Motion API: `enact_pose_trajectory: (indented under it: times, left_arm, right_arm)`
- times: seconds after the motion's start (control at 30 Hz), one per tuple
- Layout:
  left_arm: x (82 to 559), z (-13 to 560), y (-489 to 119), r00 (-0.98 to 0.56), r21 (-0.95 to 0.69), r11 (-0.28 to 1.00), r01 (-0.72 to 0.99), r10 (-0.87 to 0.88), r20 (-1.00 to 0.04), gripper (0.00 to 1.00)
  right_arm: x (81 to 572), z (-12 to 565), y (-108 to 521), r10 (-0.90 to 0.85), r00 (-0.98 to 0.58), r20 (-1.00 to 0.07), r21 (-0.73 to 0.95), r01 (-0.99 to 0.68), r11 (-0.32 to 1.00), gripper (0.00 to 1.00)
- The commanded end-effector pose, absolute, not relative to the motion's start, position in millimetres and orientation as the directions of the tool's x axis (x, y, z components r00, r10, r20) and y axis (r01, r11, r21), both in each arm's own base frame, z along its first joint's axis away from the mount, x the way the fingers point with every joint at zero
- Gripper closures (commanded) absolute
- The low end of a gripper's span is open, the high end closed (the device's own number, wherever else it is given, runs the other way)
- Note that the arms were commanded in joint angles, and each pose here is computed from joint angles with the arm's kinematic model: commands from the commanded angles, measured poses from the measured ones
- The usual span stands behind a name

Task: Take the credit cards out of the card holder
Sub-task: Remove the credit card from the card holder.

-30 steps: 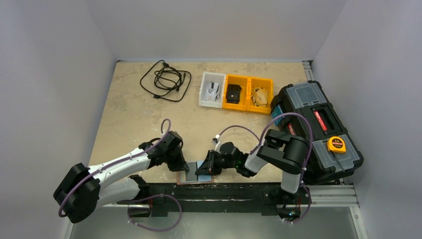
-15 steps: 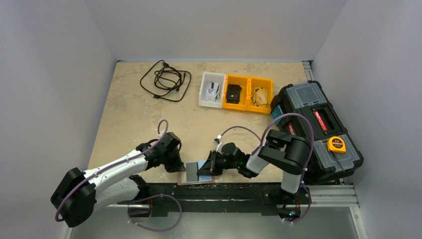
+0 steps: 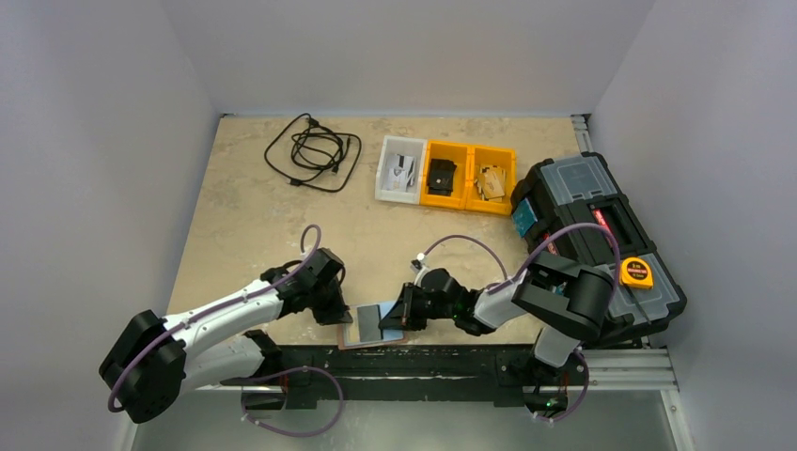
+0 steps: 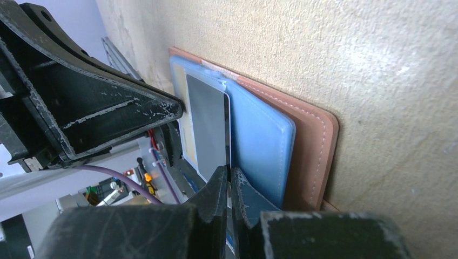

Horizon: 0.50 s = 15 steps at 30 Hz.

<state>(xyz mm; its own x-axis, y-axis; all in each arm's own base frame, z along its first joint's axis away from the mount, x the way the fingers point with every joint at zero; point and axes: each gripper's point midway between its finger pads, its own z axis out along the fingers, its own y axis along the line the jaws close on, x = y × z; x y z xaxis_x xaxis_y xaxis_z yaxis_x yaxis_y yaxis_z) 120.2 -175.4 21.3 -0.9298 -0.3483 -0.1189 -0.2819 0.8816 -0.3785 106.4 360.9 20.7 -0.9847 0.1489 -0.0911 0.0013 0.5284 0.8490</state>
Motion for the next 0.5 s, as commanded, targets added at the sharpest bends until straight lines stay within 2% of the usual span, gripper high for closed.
enact_pose_trajectory:
  times: [0.0,0.47]
  left_arm:
    - [110.9,5.4,-151.0,-0.932,-0.257,0.92,-0.296,-0.337,-0.133,1.0]
    - [110.9,3.7,-152.0,-0.935,-0.257,0.921,-0.292,-0.332,-0.128,1.0]
  right_arm:
    - [108.8,4.4,340.7,0.173,-0.978,-0.12,0.796,0.009,0.605,1.0]
    - [110.0,5.9,335.0,0.184,-0.976,-0.116,0.813,0.013,0.583,1.0]
